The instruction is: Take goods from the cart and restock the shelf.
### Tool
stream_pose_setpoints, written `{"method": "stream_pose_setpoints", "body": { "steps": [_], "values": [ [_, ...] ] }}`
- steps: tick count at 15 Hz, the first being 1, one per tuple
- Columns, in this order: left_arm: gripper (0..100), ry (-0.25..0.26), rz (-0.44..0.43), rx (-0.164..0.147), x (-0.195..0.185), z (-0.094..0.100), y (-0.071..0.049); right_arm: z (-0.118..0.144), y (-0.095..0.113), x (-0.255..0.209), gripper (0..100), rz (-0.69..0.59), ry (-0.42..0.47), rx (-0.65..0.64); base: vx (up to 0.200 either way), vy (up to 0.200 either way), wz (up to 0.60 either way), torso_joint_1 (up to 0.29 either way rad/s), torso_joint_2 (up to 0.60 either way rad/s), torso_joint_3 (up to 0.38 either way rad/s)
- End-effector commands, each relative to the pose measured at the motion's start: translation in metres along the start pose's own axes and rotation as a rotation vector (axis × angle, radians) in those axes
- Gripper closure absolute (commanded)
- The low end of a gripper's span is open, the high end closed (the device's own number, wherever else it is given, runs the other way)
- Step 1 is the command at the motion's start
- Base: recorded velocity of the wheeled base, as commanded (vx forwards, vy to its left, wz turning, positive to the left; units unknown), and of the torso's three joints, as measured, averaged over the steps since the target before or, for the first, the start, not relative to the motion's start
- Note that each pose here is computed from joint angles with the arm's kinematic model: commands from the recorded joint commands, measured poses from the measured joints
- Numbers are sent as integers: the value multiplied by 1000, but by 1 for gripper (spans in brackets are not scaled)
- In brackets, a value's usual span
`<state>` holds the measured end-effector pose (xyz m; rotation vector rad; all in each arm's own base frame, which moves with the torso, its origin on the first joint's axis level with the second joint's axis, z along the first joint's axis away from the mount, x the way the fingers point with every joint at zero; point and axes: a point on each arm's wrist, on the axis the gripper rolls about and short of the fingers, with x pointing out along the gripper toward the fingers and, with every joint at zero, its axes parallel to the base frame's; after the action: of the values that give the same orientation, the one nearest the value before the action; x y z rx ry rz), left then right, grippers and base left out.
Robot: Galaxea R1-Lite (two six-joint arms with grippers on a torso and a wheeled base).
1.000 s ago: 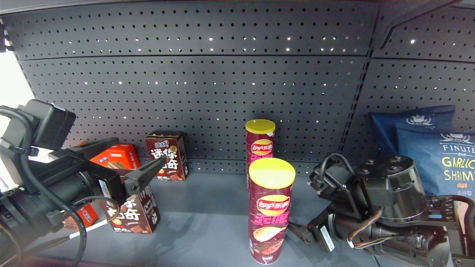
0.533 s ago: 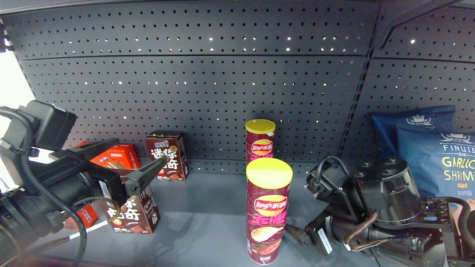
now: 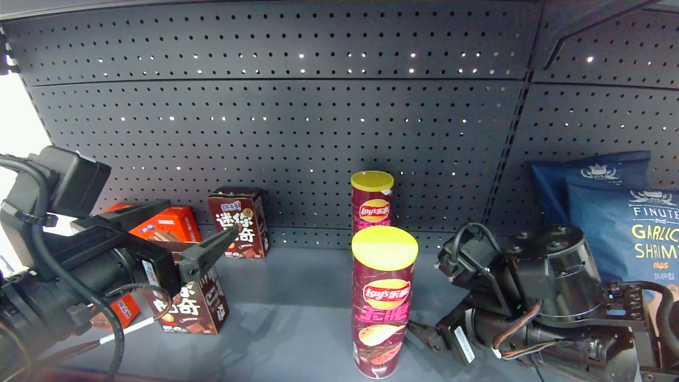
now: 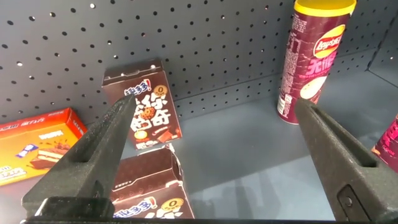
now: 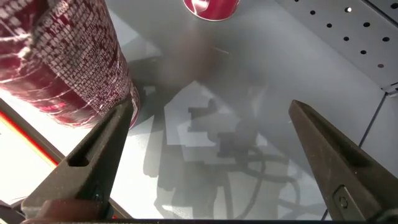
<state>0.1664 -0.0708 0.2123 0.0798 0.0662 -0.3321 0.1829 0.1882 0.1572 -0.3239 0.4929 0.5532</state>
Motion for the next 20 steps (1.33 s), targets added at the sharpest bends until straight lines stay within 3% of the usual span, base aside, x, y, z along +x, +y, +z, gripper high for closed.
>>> {"method": "stream_pose_setpoints", "body": {
  "steps": [1,14,17,20],
  "values": [
    [0,0,0,0,0,0,0,0,0,-1,0,0,-3,0,0,0,0,0,0,0],
    [0,8,0,-1,-1,-2,0,0,3,-2,0,11,-3,-4,0,0,0,0,0,0],
    [0,0,8,-2,-3,-1,2,-3,-22,-42,0,-44,-90,55,0,0,0,0,0,0],
    [0,-41,47,-7,-13,5,9,-5,-56,-89,0,-193,-222,146,0,0,0,0,0,0]
  ]
}}
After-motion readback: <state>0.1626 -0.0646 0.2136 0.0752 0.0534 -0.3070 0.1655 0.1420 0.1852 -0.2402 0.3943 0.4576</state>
